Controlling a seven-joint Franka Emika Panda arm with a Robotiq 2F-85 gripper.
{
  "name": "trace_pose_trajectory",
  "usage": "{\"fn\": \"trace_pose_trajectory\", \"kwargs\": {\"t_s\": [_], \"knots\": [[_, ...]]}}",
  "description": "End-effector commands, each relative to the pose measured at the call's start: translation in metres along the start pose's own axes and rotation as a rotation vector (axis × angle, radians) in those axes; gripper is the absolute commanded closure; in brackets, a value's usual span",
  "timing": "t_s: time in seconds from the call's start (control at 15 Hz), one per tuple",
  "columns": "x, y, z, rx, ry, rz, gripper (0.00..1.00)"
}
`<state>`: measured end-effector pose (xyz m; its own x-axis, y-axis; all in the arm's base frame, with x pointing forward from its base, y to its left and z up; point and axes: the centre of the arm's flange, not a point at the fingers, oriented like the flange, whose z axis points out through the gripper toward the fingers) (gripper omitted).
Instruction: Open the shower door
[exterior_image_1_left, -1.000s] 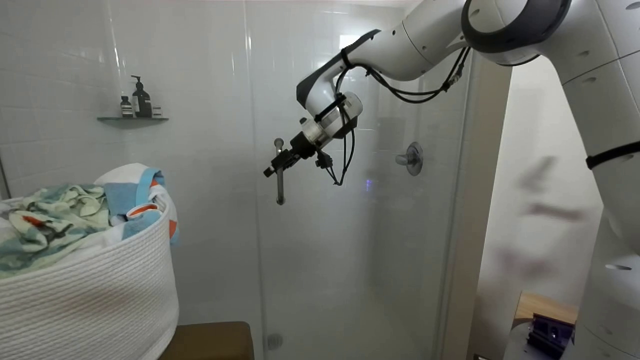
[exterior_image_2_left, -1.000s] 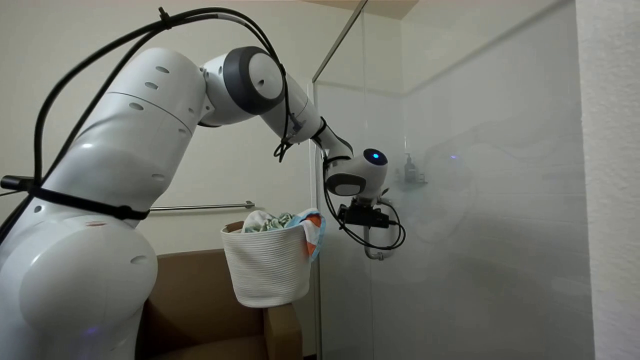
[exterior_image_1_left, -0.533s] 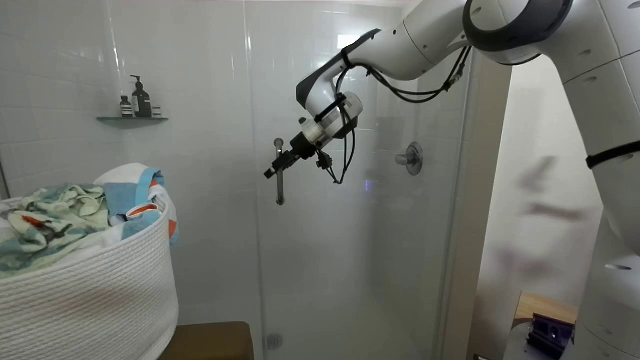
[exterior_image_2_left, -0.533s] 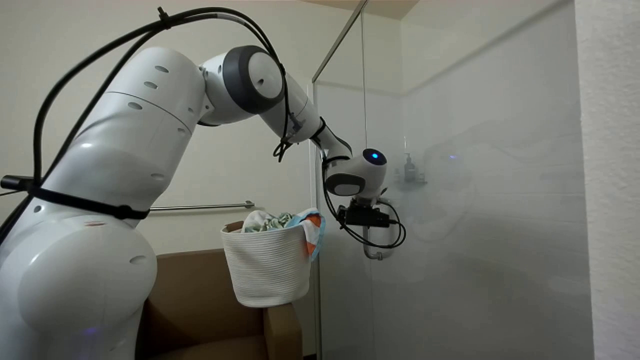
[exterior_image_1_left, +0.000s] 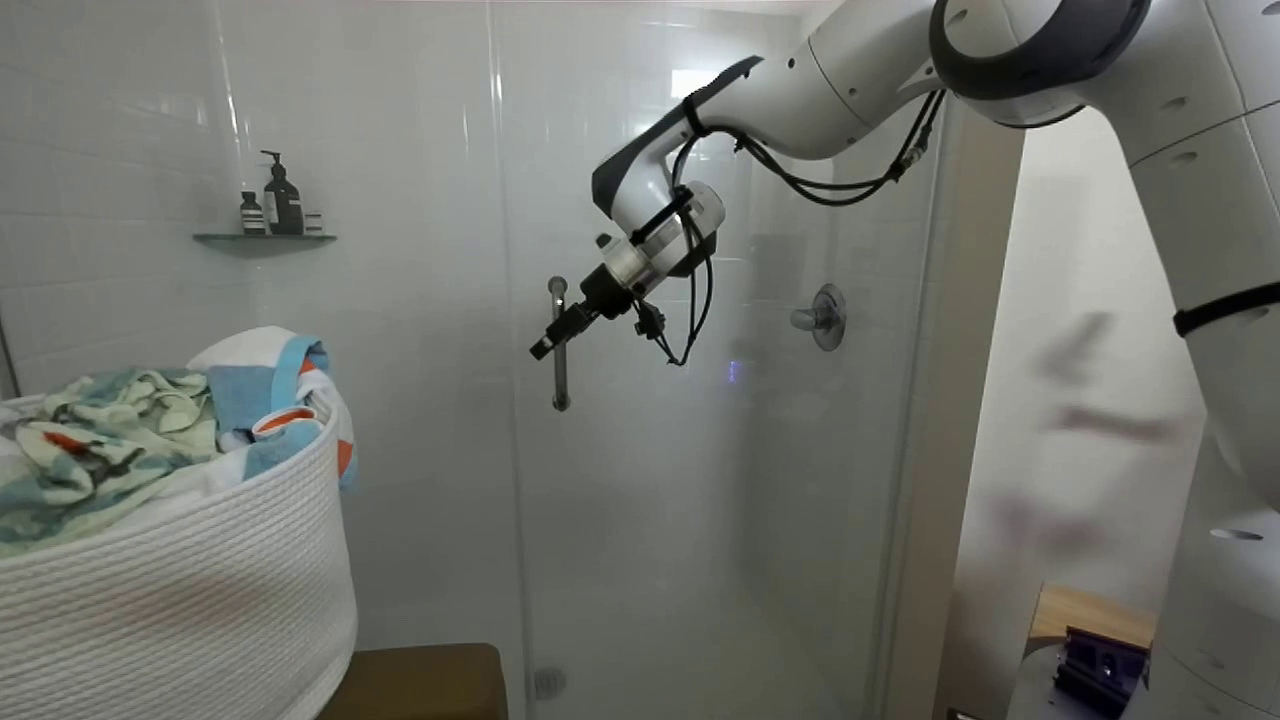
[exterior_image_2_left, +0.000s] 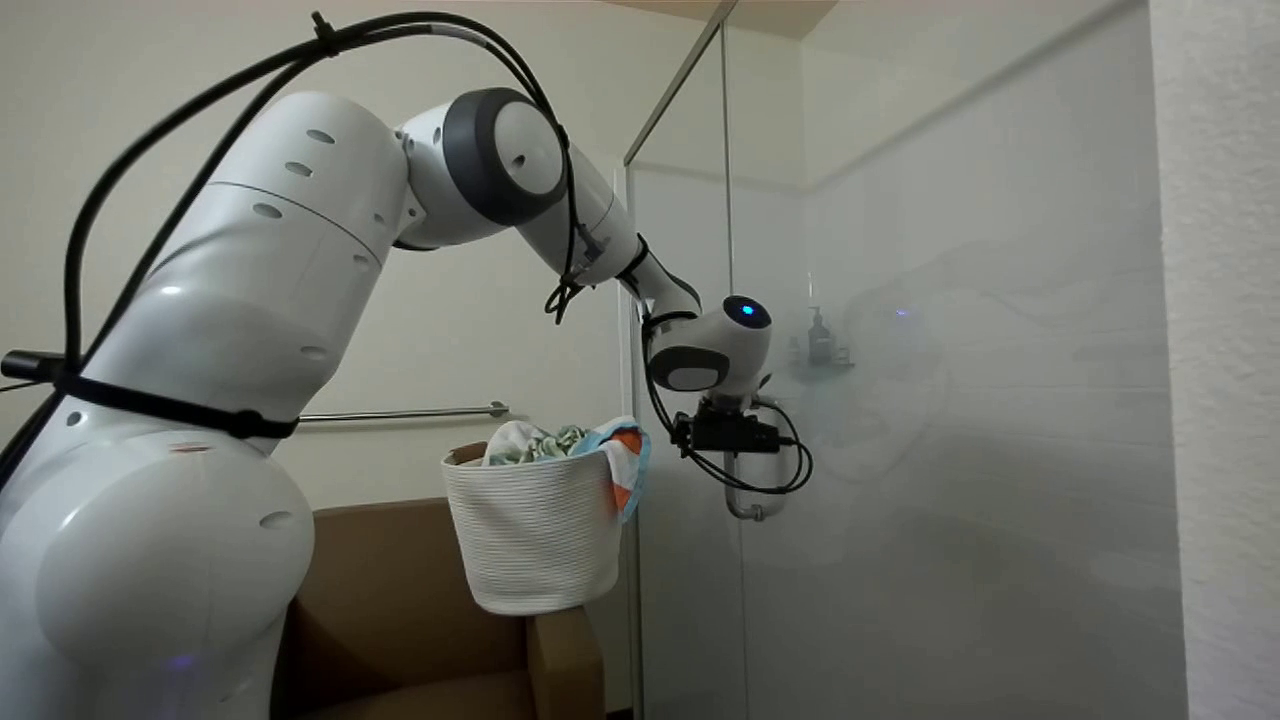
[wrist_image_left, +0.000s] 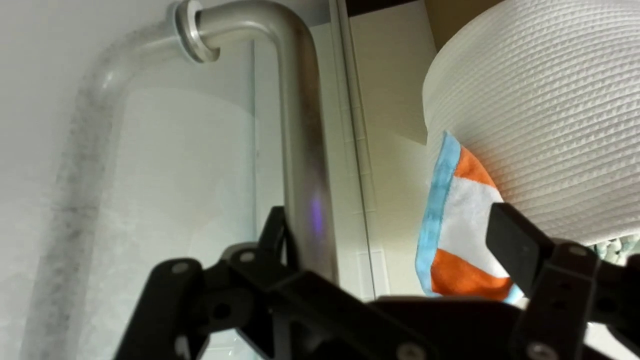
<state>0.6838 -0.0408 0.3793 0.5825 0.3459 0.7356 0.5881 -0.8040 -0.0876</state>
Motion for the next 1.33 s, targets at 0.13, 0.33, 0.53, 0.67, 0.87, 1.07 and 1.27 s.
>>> {"fn": "trace_pose_trajectory", "kwargs": {"t_s": [0.13, 0.33, 0.53, 0.67, 0.87, 1.07, 1.27], "knots": [[-0.009, -0.001, -0.004, 0.002, 0.003, -0.002, 0.0], [-0.019, -0.003, -0.011, 0.011, 0.004, -0.005, 0.0], [-0.024, -0.005, -0.015, 0.024, 0.003, -0.003, 0.0], [-0.029, -0.011, -0.017, 0.049, 0.002, -0.003, 0.0], [-0.036, -0.018, -0.021, 0.07, 0.043, -0.005, 0.0], [-0.048, -0.036, -0.026, -0.03, 0.136, 0.007, 0.0], [-0.056, -0.057, -0.025, -0.083, 0.193, -0.003, 0.0]]}}
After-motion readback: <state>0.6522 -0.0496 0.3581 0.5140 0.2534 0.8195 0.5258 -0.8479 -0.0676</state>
